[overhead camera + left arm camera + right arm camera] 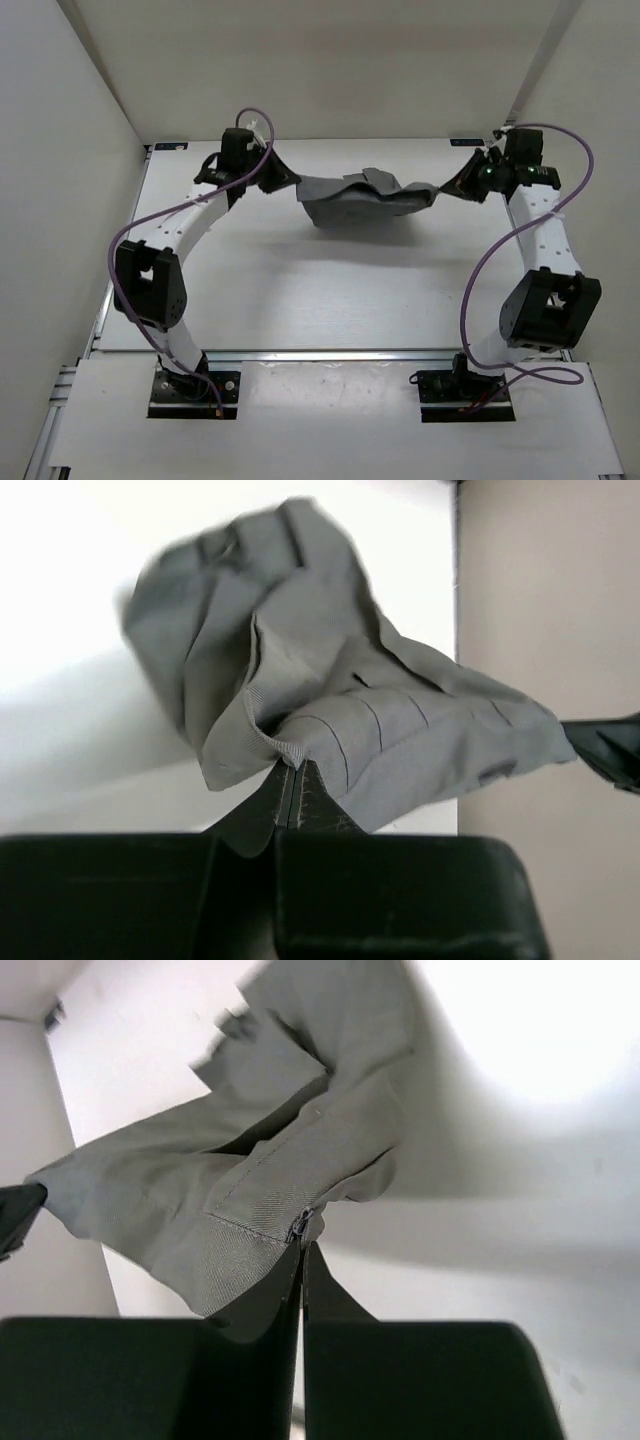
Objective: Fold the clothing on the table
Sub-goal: Flatten the skirt out
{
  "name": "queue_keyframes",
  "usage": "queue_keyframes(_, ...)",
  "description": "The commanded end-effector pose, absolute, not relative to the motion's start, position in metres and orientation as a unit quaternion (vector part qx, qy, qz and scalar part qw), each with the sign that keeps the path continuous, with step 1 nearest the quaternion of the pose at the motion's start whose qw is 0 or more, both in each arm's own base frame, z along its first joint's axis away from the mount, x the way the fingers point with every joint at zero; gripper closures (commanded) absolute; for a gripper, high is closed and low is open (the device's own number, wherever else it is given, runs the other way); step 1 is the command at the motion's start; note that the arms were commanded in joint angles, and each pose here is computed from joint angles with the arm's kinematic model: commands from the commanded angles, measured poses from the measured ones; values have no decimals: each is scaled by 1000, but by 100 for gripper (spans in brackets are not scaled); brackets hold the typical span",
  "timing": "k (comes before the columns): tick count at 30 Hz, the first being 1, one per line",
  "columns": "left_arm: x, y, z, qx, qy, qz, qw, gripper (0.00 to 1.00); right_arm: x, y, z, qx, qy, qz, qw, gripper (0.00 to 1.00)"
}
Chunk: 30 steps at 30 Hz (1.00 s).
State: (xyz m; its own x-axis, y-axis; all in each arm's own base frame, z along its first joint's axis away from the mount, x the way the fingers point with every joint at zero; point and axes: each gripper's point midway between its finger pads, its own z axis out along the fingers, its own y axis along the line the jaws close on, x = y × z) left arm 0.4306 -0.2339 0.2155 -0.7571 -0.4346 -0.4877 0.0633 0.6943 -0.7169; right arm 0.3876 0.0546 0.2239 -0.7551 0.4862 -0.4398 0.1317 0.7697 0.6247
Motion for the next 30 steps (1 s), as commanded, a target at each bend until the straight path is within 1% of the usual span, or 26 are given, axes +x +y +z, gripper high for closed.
queue_keyframes(1, 438, -236, 283, -32, 835, -398, 378, 100, 407, 51, 265, 133, 880, 284, 356, 100)
queue_keyframes(2, 437, -236, 292, -26, 829, -404, 386, 100, 412, 51, 283, 120, 871, 289, 379, 100)
queue_keyframes(3, 430, -237, 302, -17, 823, -414, 388, 100, 413, 51, 288, 112, 869, 290, 386, 99)
queue_keyframes(5, 420, -233, 301, -15, 822, -425, 378, 100, 401, 55, 296, 99, 866, 292, 393, 100)
queue_keyframes(6, 402, -235, 300, -7, 819, -443, 364, 100, 395, 61, 292, 83, 867, 301, 388, 100)
queue_keyframes(7, 387, -238, 293, 4, 813, -463, 353, 100, 386, 67, 300, 71, 864, 300, 398, 100)
queue_keyframes(8, 371, -236, 311, 15, 797, -477, 369, 100, 372, 74, 304, 49, 862, 296, 409, 100)
queue_keyframes(9, 347, -238, 318, 31, 782, -496, 377, 100, 363, 80, 296, 34, 868, 286, 406, 100)
queue_keyframes(10, 336, -237, 315, 30, 774, -507, 378, 100, 349, 87, 303, 9, 863, 277, 423, 100)
queue_keyframes(11, 320, -229, 336, 31, 755, -521, 396, 100, 335, 96, 319, -11, 852, 268, 450, 100)
queue_keyframes(12, 305, -219, 352, 34, 736, -531, 418, 100, 322, 95, 325, -22, 846, 251, 470, 100)
queue_keyframes(13, 296, -214, 360, 34, 719, -548, 426, 100, 312, 101, 324, -36, 845, 251, 472, 100)
queue_keyframes(15, 266, -200, 398, 55, 677, -569, 463, 100, 288, 101, 347, -49, 818, 241, 520, 100)
queue_keyframes(16, 258, -192, 413, 63, 665, -563, 487, 100, 285, 100, 352, -50, 812, 230, 534, 99)
queue_keyframes(18, 247, -191, 430, 78, 650, -557, 510, 100, 267, 99, 372, -54, 784, 218, 578, 100)
queue_keyframes(20, 242, -190, 434, 66, 641, -575, 505, 100, 260, 95, 387, -49, 768, 209, 603, 100)
queue_keyframes(21, 245, -187, 434, 53, 641, -575, 505, 100, 264, 91, 385, -40, 772, 202, 601, 100)
queue_keyframes(22, 251, -186, 422, 40, 652, -573, 495, 100, 262, 91, 391, -46, 770, 199, 604, 100)
queue_keyframes(24, 269, -181, 400, -5, 675, -560, 481, 100, 278, 94, 373, -42, 790, 196, 579, 100)
queue_keyframes(28, 306, -177, 305, -93, 739, -527, 408, 100, 310, 103, 325, -30, 822, 230, 521, 100)
queue_keyframes(29, 317, -177, 276, -117, 758, -516, 383, 100, 323, 101, 306, -15, 831, 244, 500, 100)
queue_keyframes(30, 322, -177, 261, -128, 762, -513, 374, 100, 335, 95, 292, 3, 840, 248, 483, 100)
